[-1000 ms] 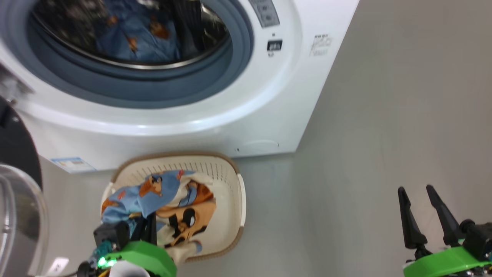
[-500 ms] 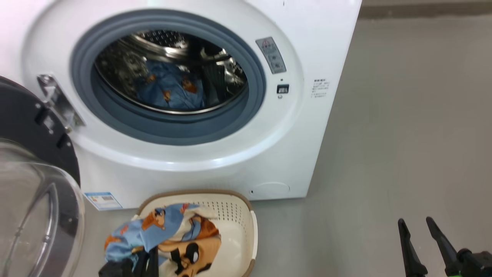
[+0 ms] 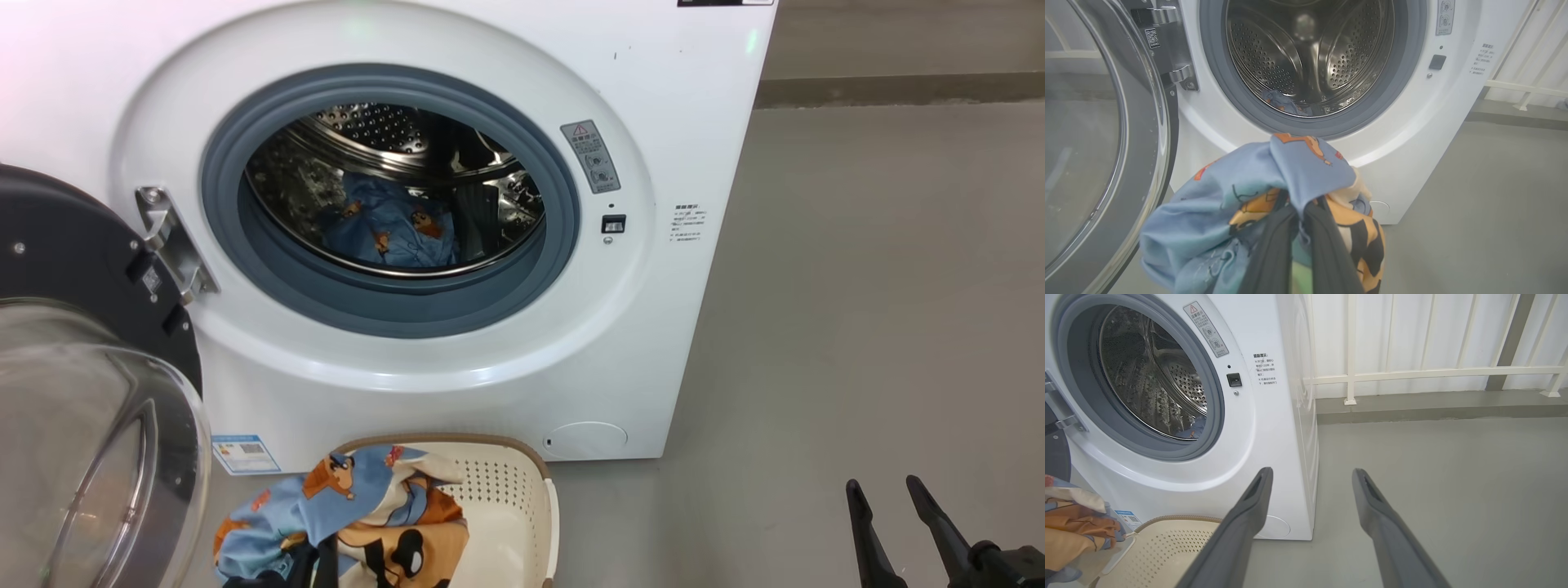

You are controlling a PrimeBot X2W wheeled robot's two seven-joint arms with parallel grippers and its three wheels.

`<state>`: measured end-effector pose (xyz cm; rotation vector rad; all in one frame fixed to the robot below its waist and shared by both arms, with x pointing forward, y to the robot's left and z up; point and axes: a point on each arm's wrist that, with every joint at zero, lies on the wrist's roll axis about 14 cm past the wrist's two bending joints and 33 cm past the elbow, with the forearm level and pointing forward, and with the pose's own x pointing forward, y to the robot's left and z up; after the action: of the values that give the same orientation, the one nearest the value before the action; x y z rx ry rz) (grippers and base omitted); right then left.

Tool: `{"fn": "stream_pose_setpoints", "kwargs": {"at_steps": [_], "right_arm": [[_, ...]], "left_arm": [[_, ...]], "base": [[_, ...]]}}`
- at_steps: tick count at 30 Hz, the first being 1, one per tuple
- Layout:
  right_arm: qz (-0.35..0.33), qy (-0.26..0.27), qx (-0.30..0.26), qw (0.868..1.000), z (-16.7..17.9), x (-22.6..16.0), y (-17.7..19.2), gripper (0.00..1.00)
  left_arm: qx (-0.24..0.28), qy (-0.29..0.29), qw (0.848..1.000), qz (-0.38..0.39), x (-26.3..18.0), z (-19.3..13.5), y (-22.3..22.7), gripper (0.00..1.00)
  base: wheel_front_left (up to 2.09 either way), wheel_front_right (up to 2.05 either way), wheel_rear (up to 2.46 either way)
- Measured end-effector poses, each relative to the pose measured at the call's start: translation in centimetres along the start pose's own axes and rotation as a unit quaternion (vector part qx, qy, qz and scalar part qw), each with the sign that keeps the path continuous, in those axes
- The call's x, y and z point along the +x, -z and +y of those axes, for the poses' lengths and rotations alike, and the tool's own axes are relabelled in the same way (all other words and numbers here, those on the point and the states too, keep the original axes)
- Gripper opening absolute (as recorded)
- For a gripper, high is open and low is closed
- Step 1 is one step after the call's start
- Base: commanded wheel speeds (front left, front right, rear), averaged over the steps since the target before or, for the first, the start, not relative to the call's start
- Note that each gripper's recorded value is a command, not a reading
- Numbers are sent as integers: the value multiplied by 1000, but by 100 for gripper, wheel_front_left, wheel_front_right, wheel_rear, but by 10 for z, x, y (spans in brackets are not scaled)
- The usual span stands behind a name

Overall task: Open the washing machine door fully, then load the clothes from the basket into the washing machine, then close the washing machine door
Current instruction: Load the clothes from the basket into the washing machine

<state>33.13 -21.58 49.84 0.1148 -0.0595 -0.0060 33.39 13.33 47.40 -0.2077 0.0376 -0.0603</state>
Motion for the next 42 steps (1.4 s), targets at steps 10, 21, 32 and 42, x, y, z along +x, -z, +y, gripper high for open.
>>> {"fn": "stream_pose_setpoints", "kwargs": {"at_steps": [10, 21, 32, 42], "right_arm": [[-4, 5, 3, 1000, -2, -2, -2, 100], [11, 15, 9, 1000, -4, -7, 8, 100], [22, 28, 18, 999, -6, -10, 16, 100], [27, 57, 32, 997, -18, -3, 20, 100]], "left_arm": [[4, 8, 1000, -18, -3, -5, -11, 0], [3, 11, 1000, -21, 1, -8, -13, 0], [-2, 23, 999, -46, 43, -15, -33, 0], [28, 39, 997, -66, 124, -19, -57, 0]], "base": [[0, 0, 0], [0, 0, 0], [0, 0, 0], [0, 0, 0]]}}
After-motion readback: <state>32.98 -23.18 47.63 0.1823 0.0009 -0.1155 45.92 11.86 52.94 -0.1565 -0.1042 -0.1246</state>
